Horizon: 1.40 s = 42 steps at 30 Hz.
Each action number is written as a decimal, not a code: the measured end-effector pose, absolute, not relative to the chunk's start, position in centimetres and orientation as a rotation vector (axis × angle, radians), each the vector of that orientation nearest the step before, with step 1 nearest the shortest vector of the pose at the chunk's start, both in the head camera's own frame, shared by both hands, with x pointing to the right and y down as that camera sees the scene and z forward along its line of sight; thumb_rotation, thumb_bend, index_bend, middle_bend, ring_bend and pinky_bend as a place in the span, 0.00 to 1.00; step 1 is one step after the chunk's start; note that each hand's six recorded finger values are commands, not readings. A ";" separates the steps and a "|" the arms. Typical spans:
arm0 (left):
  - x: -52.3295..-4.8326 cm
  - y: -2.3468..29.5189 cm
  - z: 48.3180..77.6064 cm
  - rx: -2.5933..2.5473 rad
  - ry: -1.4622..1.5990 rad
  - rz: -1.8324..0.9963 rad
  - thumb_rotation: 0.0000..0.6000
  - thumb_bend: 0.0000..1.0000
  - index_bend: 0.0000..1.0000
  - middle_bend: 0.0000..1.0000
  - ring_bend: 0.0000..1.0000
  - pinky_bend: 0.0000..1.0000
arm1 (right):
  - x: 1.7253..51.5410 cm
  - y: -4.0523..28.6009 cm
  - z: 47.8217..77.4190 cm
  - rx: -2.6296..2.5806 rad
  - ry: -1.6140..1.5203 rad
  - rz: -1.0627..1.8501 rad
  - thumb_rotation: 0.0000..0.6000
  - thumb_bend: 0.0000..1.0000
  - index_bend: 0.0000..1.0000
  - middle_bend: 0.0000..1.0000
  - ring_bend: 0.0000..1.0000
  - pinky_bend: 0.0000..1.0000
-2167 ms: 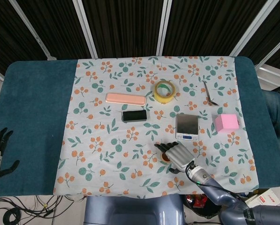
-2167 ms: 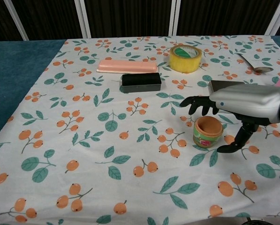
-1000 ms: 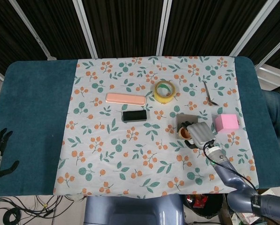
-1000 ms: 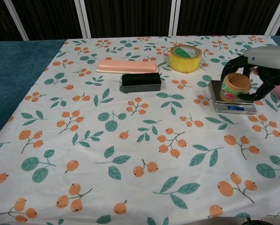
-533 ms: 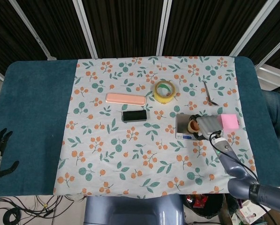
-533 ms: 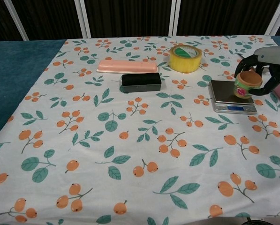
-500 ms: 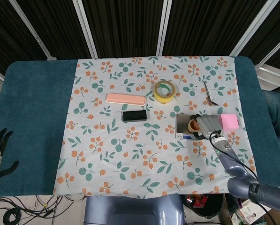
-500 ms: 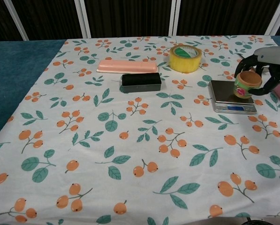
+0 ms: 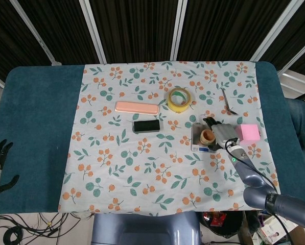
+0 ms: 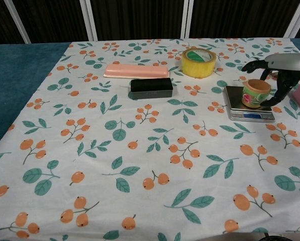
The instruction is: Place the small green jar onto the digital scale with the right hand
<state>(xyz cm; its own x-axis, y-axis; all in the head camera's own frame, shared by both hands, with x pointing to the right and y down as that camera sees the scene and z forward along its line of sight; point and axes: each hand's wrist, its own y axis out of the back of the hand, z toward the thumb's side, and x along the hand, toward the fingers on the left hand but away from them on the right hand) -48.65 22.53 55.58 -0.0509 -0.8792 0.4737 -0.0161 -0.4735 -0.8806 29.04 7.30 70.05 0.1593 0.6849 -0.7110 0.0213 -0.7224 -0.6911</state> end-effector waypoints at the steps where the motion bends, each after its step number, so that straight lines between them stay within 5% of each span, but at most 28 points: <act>1: -48.7 22.5 55.6 -1.539 0.975 -1.607 1.00 0.26 0.00 0.00 0.00 0.00 | 29.0 7.2 69.9 -1.906 -0.678 1.602 1.00 0.11 0.00 0.00 0.11 0.35; 8: -48.6 22.5 55.6 -1.537 0.973 -1.607 1.00 0.26 0.00 0.00 0.00 0.00 | 29.0 6.7 68.1 -1.911 -0.738 1.570 1.00 0.10 0.00 0.00 0.10 0.32; 17: -48.5 22.5 55.5 -1.538 0.977 -1.598 1.00 0.26 0.00 0.00 0.00 0.00 | 31.9 7.0 61.6 -1.743 -0.854 1.476 1.00 0.11 0.00 0.00 0.10 0.31; 28: -48.2 22.6 55.2 -1.532 0.979 -1.572 1.00 0.26 0.00 0.00 0.00 0.00 | 39.0 17.3 53.2 -1.482 -1.019 1.496 1.00 0.11 0.00 0.00 0.11 0.29; 33: -48.0 22.6 55.1 -1.533 0.976 -1.554 1.00 0.21 0.00 0.00 0.00 0.00 | 40.7 21.7 52.8 -1.445 -1.009 1.533 1.00 0.11 0.00 0.00 0.11 0.24; 42: -47.7 22.8 54.9 -1.549 0.957 -1.521 1.00 0.18 0.00 0.00 0.00 0.00 | 42.1 24.6 54.5 -1.422 -0.930 1.577 1.00 0.12 0.00 0.00 0.10 0.18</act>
